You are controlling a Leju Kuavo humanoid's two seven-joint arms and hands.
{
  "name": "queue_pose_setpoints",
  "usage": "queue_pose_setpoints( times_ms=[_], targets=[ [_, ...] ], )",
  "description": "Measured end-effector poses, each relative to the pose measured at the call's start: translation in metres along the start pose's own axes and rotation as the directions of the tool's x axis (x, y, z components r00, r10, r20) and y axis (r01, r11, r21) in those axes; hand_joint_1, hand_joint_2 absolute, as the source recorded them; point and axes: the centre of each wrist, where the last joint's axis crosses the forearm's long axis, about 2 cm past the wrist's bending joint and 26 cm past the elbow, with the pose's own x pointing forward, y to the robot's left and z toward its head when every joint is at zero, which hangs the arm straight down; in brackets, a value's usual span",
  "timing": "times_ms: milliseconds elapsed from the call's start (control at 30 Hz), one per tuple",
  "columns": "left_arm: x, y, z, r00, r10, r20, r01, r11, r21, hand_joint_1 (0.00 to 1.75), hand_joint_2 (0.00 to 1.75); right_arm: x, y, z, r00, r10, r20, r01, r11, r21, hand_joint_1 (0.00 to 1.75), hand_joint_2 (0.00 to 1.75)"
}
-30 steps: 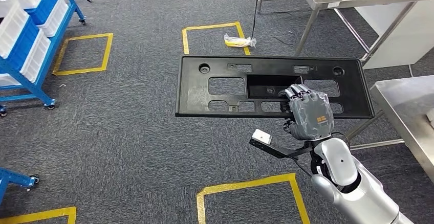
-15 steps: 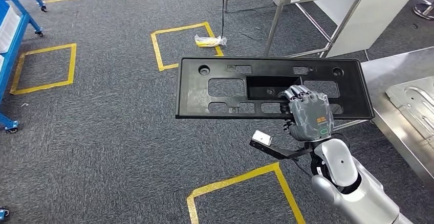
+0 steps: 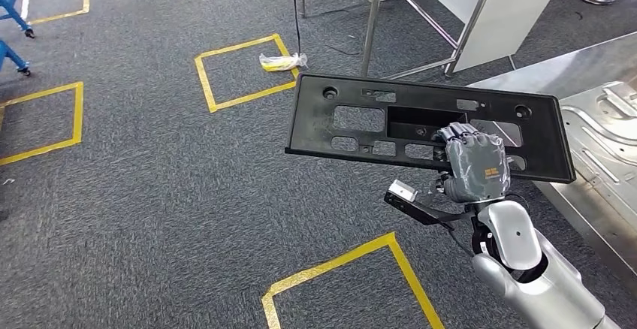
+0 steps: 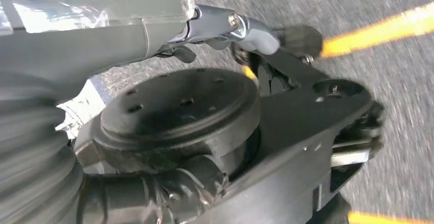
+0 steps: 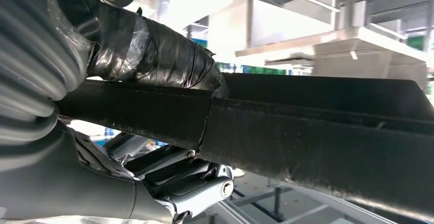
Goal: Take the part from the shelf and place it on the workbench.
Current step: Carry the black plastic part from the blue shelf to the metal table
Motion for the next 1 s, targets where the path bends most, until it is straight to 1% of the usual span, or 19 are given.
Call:
queue_pose_setpoints(
  times_ms=[233,333,467,700,900,1000],
  targets=[
    [-0.003,0.000,0.001,1.000,-0.006,-0.018,0.006,1.000,0.001,0.00,1.75,-0.003,0.001,0.004,1.000,0.011,-0.005,-0.011,1.000,0.010,1.75,1.75],
    [0.000,-0.003,0.000,1.000,-0.008,-0.010,0.008,1.000,-0.008,0.00,1.75,-0.006,0.001,0.006,1.000,0.020,-0.007,-0.020,1.000,0.012,1.75,1.75],
    [-0.002,-0.005,0.001,1.000,-0.008,-0.011,0.008,1.000,-0.010,0.00,1.75,-0.013,-0.001,0.004,0.999,0.035,-0.023,-0.035,0.999,0.003,1.75,1.75],
    [-0.001,-0.008,0.001,1.000,-0.008,-0.013,0.008,1.000,-0.016,0.00,1.75,-0.017,-0.003,0.003,0.998,0.043,-0.034,-0.043,0.999,-0.003,1.75,1.75],
    [0.001,-0.009,0.001,1.000,0.002,-0.012,-0.002,1.000,-0.017,0.00,1.75,-0.017,-0.004,0.000,0.998,0.056,-0.029,-0.056,0.998,-0.008,1.75,1.75],
    [0.000,-0.010,0.001,1.000,0.006,-0.016,-0.007,1.000,-0.019,0.00,1.75,-0.010,-0.003,-0.005,0.998,0.061,-0.019,-0.061,0.998,-0.009,1.75,1.75]
  ],
)
